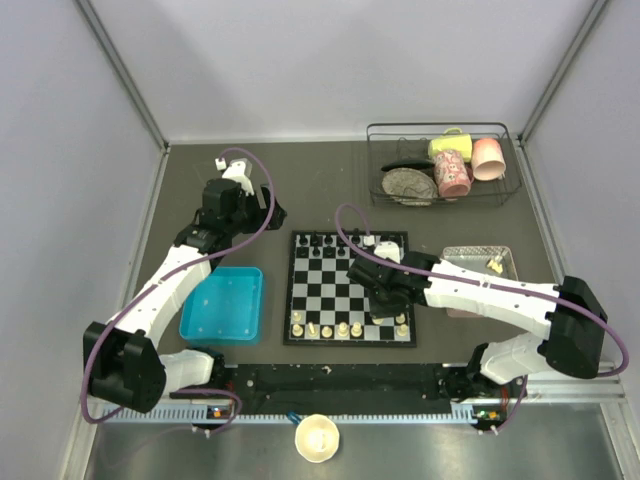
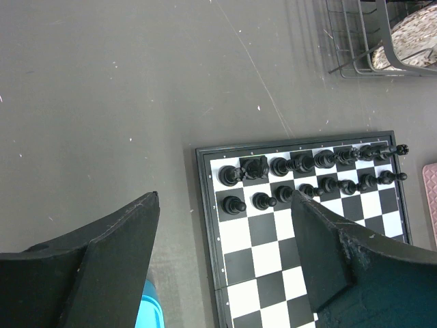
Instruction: Set up the chess pieces on the board
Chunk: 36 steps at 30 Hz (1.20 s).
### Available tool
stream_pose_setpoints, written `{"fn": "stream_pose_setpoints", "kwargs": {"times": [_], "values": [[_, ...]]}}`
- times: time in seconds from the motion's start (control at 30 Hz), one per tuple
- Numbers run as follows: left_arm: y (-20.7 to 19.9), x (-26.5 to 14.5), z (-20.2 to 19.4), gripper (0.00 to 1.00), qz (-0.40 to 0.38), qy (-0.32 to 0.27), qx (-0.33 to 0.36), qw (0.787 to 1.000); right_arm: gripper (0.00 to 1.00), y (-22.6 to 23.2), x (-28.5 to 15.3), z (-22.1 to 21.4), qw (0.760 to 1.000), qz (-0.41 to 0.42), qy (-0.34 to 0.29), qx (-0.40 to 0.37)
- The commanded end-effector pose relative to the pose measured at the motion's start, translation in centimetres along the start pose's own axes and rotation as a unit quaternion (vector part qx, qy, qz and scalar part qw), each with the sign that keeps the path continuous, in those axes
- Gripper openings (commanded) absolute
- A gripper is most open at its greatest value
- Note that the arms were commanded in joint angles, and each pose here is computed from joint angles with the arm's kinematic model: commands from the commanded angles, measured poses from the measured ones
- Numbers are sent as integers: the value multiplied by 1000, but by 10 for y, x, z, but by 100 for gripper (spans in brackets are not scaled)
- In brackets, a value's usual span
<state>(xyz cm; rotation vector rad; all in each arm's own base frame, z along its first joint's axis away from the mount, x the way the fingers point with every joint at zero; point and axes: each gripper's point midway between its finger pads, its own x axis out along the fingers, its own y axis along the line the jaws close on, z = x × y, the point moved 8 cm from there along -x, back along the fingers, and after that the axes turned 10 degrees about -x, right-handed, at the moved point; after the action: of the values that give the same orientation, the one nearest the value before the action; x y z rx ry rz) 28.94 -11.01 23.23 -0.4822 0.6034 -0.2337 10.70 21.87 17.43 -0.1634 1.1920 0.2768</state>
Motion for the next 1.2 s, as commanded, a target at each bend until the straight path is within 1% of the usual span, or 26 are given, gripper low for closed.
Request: {"fn": "stream_pose_setpoints", "kwargs": {"times": [0.0, 0.47, 1.17], "values": [[-10, -2, 19, 82, -17, -38, 10, 999, 0, 4, -1, -4, 1000, -13, -16, 13], [-9, -2, 18, 82, -15, -37, 9, 999, 0, 12, 9, -14, 999, 11, -26, 17], [-10, -1, 19, 82, -18, -36, 9, 999, 0, 19, 20, -22, 1000, 21, -12, 5]]}}
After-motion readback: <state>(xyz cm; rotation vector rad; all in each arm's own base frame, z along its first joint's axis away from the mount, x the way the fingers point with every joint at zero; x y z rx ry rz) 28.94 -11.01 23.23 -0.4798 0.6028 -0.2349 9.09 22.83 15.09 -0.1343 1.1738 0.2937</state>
